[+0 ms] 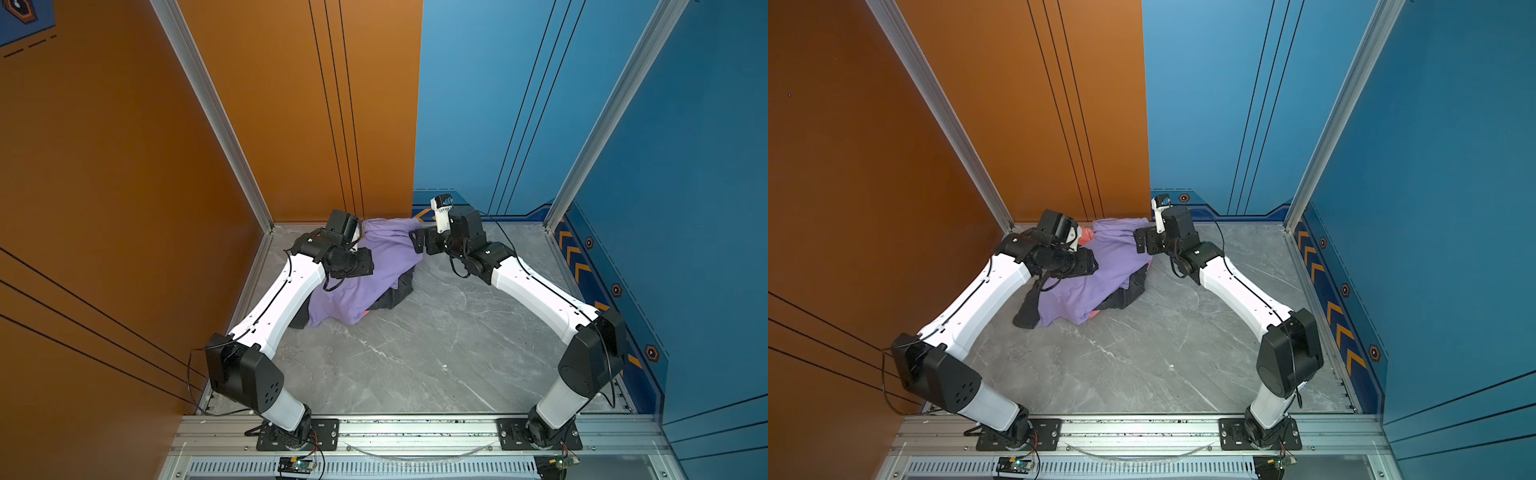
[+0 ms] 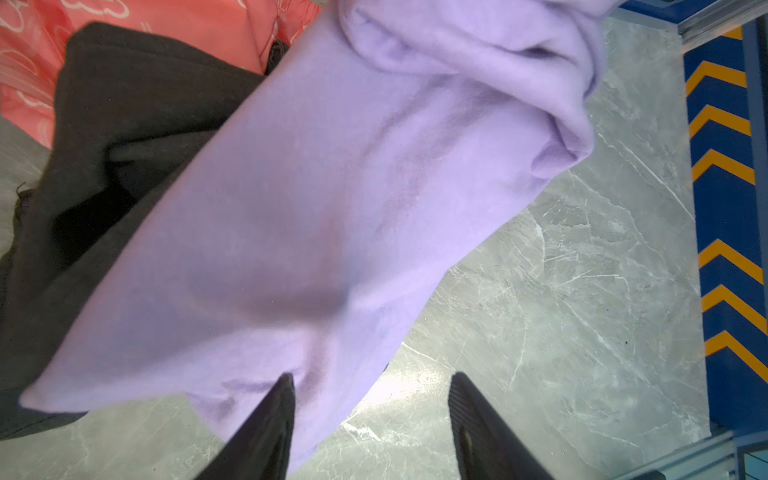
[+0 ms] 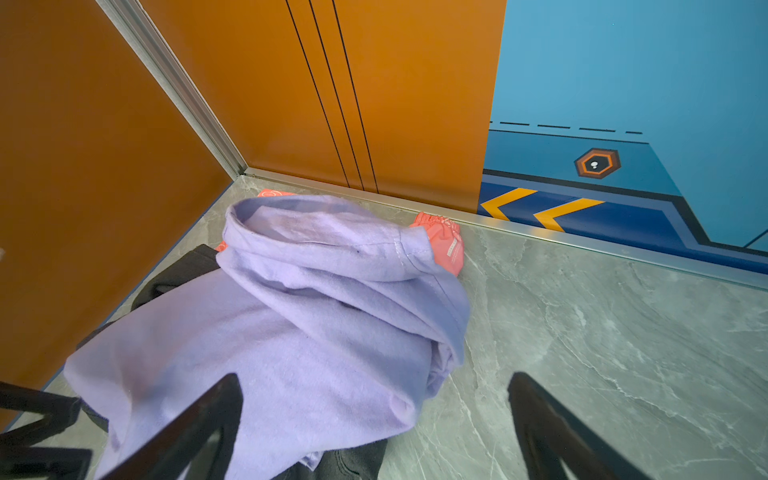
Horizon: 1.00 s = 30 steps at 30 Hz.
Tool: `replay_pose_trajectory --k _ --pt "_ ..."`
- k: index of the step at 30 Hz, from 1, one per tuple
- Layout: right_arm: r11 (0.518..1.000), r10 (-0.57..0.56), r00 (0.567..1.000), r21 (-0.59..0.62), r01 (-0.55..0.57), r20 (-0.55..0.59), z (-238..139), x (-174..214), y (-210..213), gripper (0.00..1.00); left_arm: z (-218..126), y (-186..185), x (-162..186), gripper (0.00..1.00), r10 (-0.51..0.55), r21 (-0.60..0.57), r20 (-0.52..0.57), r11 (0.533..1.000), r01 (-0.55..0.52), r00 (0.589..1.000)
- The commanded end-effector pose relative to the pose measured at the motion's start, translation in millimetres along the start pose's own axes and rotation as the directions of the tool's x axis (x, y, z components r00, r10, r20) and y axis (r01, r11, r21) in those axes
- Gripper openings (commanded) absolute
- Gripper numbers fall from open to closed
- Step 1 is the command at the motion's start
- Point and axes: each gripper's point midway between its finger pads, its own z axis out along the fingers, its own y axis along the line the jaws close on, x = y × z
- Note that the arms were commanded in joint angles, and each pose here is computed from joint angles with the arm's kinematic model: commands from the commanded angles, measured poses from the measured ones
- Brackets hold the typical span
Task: Pick out a specific cloth from the pile
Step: 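Swing the lavender cloth toward the right gripper while the right gripper approaches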
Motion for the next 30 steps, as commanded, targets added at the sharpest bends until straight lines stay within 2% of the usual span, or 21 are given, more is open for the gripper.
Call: replay_pose_trajectory --k 1,9,11,13,17,22,30 --pt "1.000 0.015 0.999 -0.002 -0.015 0.031 -0.5 -11.1 3.9 1.00 14.7 6.9 0.5 0.57 0.020 -0.058 0.015 0.998 -0.019 1.000" --pt "1.000 0.016 0.999 0.009 -0.016 0.030 -1.7 -10.4 3.2 1.00 41.8 17.0 2.1 0.43 0.000 -0.100 0.031 0.995 0.004 1.000" --pt "1.000 0.017 0.999 0.012 -0.017 0.030 -1.4 -10.2 2.6 1.00 45.2 19.2 0.6 0.36 0.001 -0.110 0.036 0.994 0.003 0.999" --pt "1.000 0.016 0.999 0.015 -0.016 0.031 -1.2 -10.7 2.2 1.00 45.1 19.0 -1.8 0.24 0.005 -0.113 0.042 0.994 -0.001 0.999" --pt "1.000 0.016 0.999 0.017 -0.017 0.034 0.1 -12.2 2.0 1.00 31.6 13.8 -14.0 0.05 0.024 -0.099 0.090 0.995 -0.016 0.996" --pt "1.000 0.013 0.999 0.010 -0.013 0.035 0.9 -13.5 3.6 1.00 -2.0 -5.5 -42.7 0.00 0.053 -0.017 0.235 0.999 -0.050 0.971" --pt "0.999 -0.005 0.999 -0.047 0.007 0.046 -3.9 -22.4 13.4 1.00 -60.6 -45.3 -90.1 0.00 0.056 0.126 0.444 0.984 -0.124 0.894"
